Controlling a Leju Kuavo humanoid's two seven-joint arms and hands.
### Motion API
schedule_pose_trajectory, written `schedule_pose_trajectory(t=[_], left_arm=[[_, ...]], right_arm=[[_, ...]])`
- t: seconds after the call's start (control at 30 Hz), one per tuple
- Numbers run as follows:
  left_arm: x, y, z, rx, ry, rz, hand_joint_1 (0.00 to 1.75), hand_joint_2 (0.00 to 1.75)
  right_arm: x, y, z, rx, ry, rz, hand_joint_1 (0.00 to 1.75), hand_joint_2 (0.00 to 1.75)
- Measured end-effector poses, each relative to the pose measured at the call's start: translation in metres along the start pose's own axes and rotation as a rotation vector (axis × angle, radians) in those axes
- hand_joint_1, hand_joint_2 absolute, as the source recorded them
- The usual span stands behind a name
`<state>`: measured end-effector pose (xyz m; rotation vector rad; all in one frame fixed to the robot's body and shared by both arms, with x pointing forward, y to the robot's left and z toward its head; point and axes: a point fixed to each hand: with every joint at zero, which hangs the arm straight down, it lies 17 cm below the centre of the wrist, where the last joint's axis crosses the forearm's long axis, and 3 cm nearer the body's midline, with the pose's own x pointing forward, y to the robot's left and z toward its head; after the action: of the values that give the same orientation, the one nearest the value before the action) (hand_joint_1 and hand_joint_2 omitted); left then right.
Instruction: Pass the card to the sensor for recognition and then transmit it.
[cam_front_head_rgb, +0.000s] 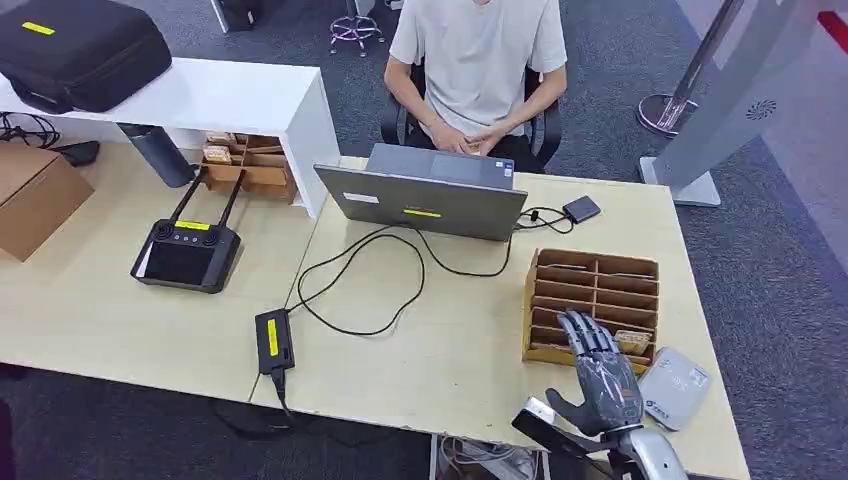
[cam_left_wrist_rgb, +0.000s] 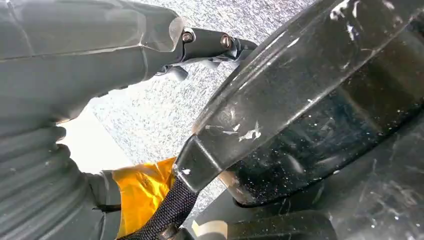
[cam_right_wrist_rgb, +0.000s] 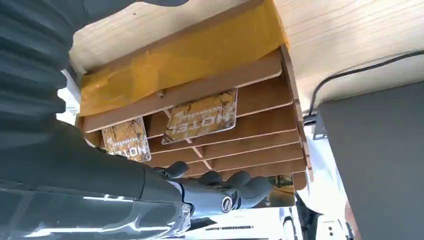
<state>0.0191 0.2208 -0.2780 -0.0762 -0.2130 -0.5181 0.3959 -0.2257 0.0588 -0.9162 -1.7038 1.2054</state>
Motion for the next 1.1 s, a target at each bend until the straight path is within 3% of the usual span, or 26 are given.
schedule_pose_trajectory(t=[0.4,0.57,0.67,0.87,0.93,1.1], left_arm=[[0.0,0.0,0.0,0.001,0.0,0.007,0.0,1.75],[-0.001,0.0,0.0,0.003,0.001,0.019,0.0,1.75],[-0.001,0.0,0.0,0.004,0.002,0.023,0.0,1.75],[-0.001,0.0,0.0,0.004,0.002,0.032,0.0,1.75],[-0.001,0.0,0.0,0.004,0.002,0.033,0.0,1.75],[-0.001,0.001,0.0,0.011,-0.004,0.031,0.0,1.75]], right_arm=[[-0.004,0.001,0.002,-0.002,0.012,-0.009,1.75,1.75],[-0.012,-0.005,0.0,-0.017,0.031,-0.014,1.61,1.75],[-0.015,-0.006,0.001,-0.018,0.036,-0.013,1.4,1.75],[-0.018,-0.007,0.002,-0.022,0.044,-0.021,1.36,1.75],[-0.019,-0.008,0.002,-0.023,0.045,-0.021,1.17,1.75],[-0.018,-0.008,0.002,-0.026,0.046,-0.027,1.15,1.75]])
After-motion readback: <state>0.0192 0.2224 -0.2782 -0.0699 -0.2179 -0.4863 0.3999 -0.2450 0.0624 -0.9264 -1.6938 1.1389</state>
